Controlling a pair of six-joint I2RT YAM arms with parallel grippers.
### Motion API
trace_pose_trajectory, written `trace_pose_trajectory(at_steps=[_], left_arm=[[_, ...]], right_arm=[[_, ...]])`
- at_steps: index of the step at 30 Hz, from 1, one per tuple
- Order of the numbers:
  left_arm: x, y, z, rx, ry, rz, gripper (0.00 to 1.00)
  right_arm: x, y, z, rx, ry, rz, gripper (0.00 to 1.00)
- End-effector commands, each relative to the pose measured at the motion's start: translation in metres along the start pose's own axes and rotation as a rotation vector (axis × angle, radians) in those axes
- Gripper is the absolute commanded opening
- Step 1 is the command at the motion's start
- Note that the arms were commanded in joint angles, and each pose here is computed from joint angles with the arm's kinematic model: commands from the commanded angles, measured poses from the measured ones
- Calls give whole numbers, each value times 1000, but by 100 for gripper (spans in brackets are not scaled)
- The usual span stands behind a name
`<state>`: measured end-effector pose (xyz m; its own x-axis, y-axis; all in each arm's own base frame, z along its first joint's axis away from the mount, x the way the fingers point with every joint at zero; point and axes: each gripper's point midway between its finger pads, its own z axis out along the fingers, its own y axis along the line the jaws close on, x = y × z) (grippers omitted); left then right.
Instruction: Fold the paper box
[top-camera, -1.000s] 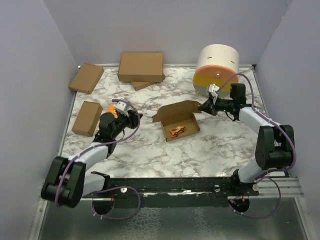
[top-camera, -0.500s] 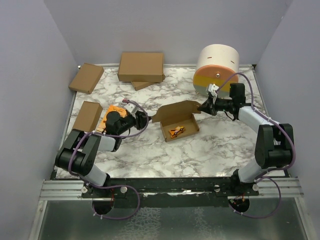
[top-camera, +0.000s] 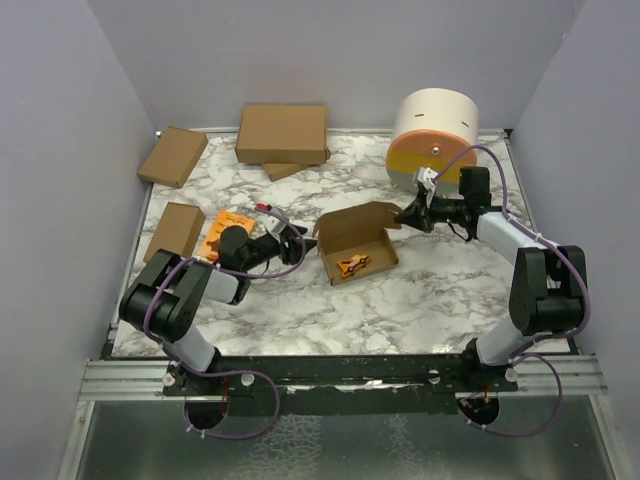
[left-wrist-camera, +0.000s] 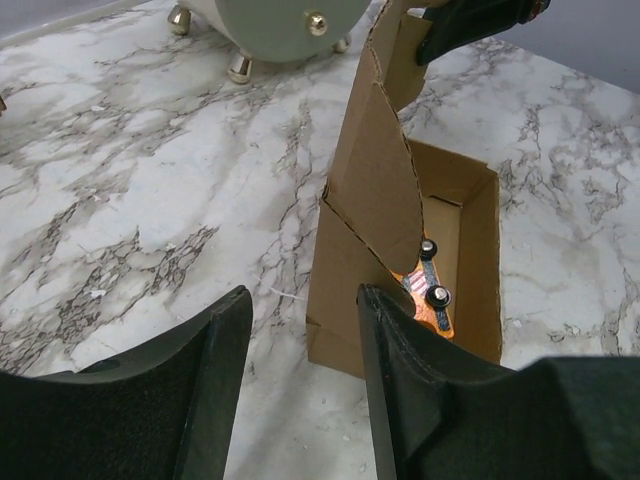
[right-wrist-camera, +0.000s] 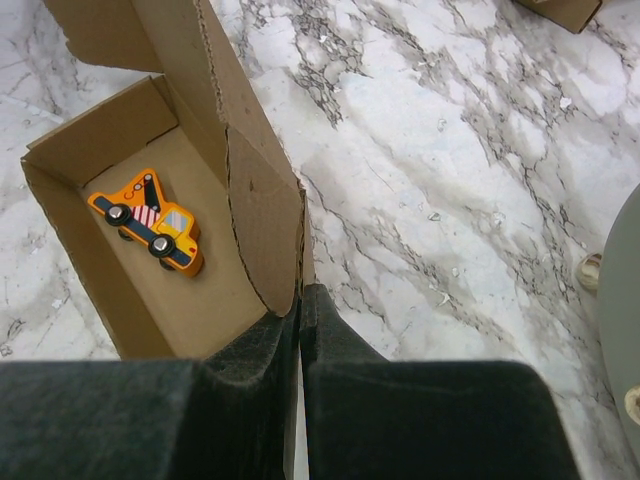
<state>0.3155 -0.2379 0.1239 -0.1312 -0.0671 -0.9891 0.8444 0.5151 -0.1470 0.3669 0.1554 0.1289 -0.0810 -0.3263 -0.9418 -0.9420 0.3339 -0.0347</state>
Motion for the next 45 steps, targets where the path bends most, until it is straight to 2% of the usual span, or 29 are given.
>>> trace_pose_trajectory(at_steps=[1,11,17,23,28,32,38,45], left_arm=[[-7,-1,12,8,-33,31,51],[-13,3,27,-6,-102,86,57],[-19,-1,30,31,-165,147,55],[-13,-9,32,97,-214,139,48],[-12,-12,35,124,-213,138,45],[-19,-8,32,101,-229,170,50],[-30,-4,23,101,-245,206,51],[-30,-12,12,202,-224,250,52]], right_arm=[[-11,3,2,-40,-38,9,1],[-13,11,3,-76,-58,9,1],[-12,17,4,-111,-73,15,1],[-10,18,5,-123,-74,19,1],[-11,20,5,-134,-80,19,1],[-10,21,6,-137,-81,16,1],[-15,23,4,-147,-88,-8,1],[-20,30,3,-185,-119,-23,1]])
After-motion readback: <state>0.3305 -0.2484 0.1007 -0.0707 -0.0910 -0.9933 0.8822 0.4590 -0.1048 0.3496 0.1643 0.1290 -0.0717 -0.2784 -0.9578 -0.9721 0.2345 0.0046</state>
